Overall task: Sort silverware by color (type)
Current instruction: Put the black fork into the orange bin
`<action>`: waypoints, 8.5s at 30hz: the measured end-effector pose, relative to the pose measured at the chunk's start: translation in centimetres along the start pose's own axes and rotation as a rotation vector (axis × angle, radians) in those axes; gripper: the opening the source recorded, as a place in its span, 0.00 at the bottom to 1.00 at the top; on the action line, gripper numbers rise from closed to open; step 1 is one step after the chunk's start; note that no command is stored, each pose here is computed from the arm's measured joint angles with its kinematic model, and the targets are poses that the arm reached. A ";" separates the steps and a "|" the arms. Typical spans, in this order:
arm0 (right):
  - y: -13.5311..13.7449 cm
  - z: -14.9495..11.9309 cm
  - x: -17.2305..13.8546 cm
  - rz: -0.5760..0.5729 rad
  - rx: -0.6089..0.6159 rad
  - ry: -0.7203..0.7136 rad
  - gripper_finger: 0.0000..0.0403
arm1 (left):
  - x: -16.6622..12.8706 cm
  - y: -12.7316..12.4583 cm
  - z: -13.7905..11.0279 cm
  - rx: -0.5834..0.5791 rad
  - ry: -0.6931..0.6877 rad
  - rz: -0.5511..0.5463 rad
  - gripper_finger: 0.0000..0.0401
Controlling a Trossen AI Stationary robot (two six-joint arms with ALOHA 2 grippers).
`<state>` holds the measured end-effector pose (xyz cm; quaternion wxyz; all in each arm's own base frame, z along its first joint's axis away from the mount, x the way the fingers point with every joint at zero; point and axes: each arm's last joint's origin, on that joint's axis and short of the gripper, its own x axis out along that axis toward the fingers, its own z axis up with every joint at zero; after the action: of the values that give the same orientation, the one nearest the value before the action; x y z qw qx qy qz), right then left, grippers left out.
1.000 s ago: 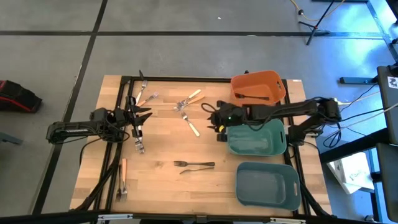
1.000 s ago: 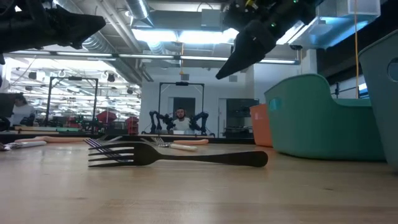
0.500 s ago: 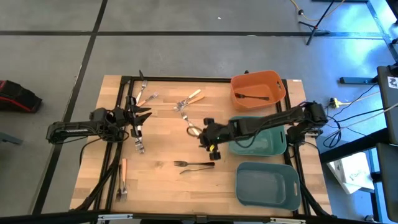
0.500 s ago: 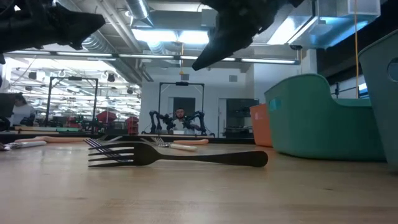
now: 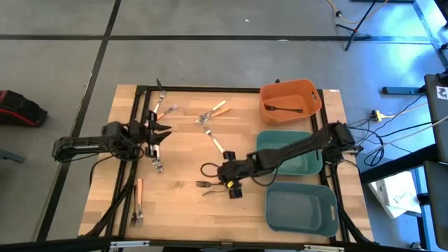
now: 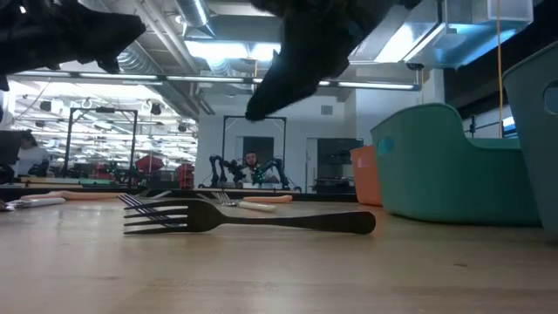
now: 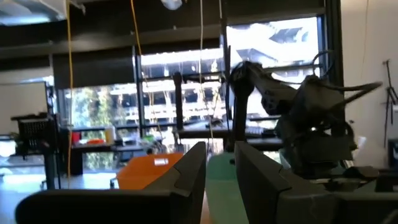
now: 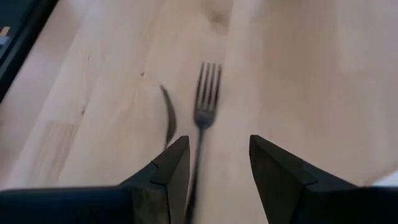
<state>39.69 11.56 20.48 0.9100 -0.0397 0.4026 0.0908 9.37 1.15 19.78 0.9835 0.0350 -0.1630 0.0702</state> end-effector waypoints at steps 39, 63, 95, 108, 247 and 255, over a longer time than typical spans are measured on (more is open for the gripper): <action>0.0 -4.1 7.0 -0.049 0.100 0.179 0.16 | 0.0 0.0 -0.4 -0.051 0.042 0.000 0.20; -0.2 -1.9 5.1 -0.090 0.060 0.161 0.01 | 0.0 0.0 -0.4 -0.052 0.042 -0.001 0.20; -8.2 1.0 -10.8 -0.322 0.166 0.149 0.01 | 0.0 0.0 -0.6 -0.054 0.057 -0.003 0.20; -12.1 -0.5 -16.8 -0.491 0.265 0.196 0.01 | 0.0 0.0 -0.6 -0.054 0.065 -0.004 0.20; 1.7 -1.1 5.0 0.099 0.011 0.147 0.44 | 0.0 -0.1 -0.8 -0.104 0.084 -0.006 0.20; 1.7 -1.5 5.8 0.098 0.011 0.161 0.33 | 0.0 -0.1 -0.8 -0.104 0.085 -0.007 0.20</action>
<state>42.07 13.79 15.16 0.8694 -0.0220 0.4762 0.1296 9.61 1.16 19.00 0.9903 -0.0186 -0.1242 0.0598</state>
